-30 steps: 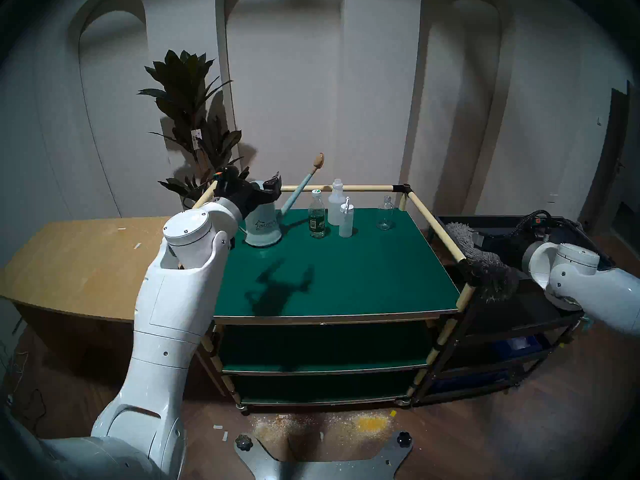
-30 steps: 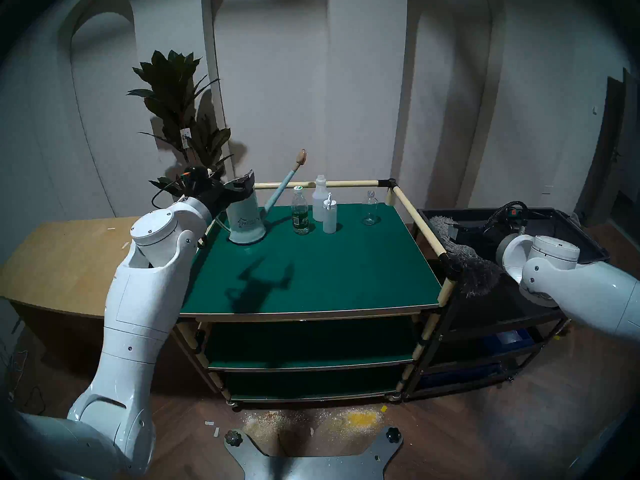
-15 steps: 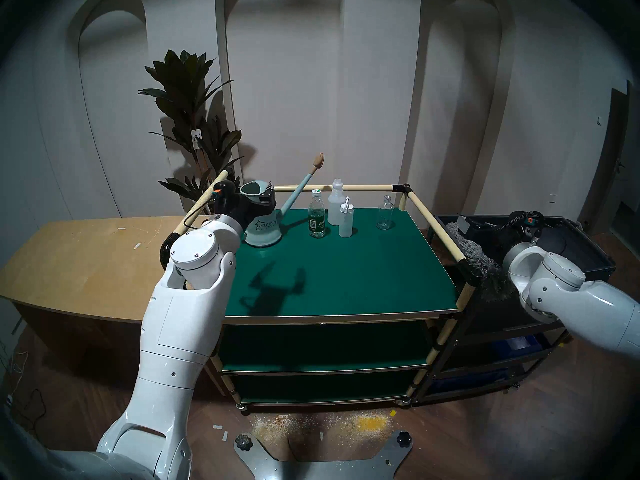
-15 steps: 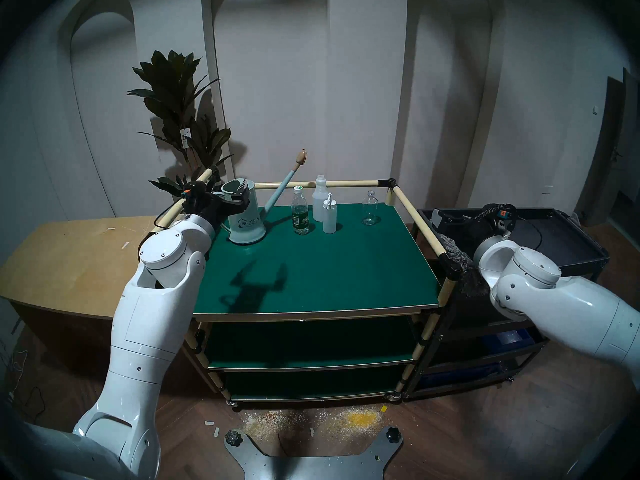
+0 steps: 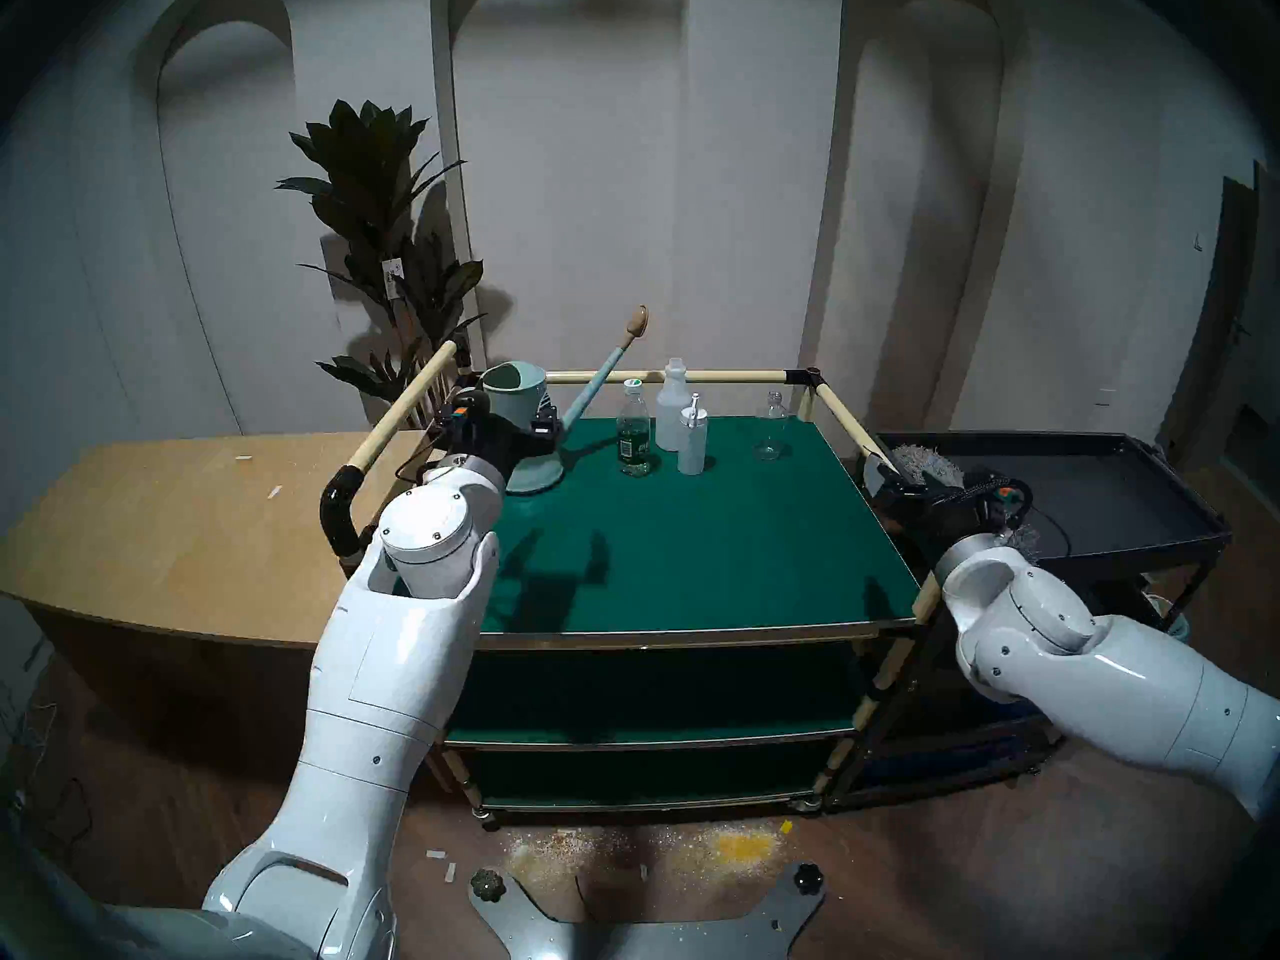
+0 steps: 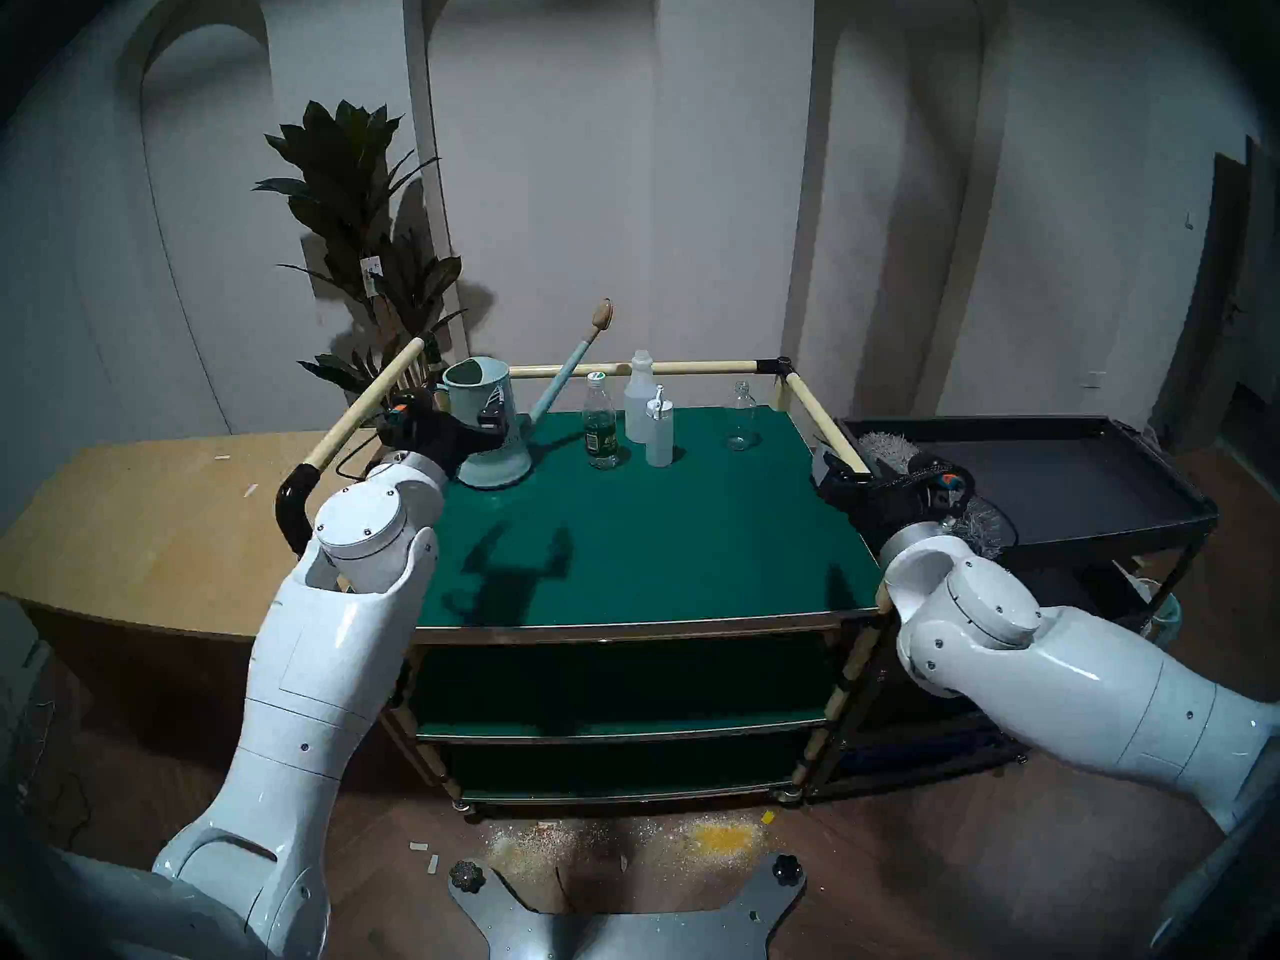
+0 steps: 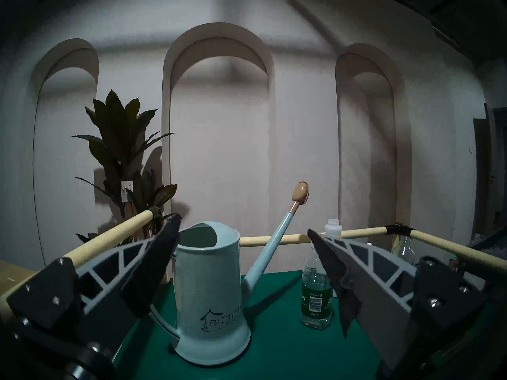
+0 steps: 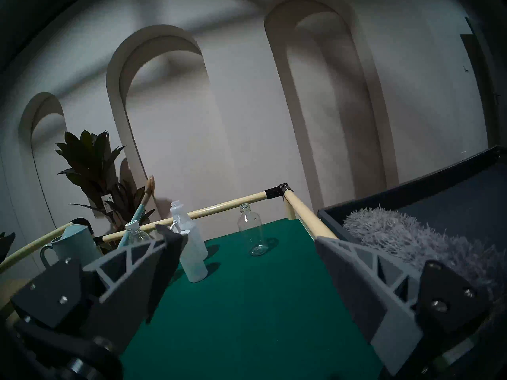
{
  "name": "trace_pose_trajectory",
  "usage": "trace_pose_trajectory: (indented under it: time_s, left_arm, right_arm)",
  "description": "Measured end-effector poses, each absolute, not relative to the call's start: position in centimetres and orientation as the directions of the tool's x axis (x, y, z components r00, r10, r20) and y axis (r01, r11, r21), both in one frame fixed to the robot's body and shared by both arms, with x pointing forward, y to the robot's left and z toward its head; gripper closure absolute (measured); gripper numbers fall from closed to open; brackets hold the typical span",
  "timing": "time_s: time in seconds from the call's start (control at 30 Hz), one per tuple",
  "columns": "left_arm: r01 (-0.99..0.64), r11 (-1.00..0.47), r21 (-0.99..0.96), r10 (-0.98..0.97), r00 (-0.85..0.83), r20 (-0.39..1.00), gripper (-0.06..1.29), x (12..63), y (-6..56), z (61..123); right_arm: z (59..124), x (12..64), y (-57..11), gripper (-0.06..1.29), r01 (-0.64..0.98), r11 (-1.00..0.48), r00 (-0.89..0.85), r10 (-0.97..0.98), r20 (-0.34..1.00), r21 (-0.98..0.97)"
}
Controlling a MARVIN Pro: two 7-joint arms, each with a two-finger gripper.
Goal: Dust the shelf with the duster
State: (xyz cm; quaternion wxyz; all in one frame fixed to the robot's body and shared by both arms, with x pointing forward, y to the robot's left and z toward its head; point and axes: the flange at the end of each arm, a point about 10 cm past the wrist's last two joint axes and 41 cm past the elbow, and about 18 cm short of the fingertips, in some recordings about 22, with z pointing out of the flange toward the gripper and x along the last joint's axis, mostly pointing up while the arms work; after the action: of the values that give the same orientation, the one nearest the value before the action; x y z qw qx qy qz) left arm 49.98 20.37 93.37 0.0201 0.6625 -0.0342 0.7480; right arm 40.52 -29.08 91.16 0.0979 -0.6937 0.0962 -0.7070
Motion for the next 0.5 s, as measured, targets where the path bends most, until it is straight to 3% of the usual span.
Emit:
trace_pose_trajectory:
  time_s: [0.5]
  left_arm:
    - [-0.047,-0.998,-0.031,-0.026,-0.095,0.995,-0.04,50.9,20.8,92.0]
  right_arm:
    - [91.3,44.8,-26.7,0.01,0.038,-0.996,-0.102,-0.087,0.991,-0.084]
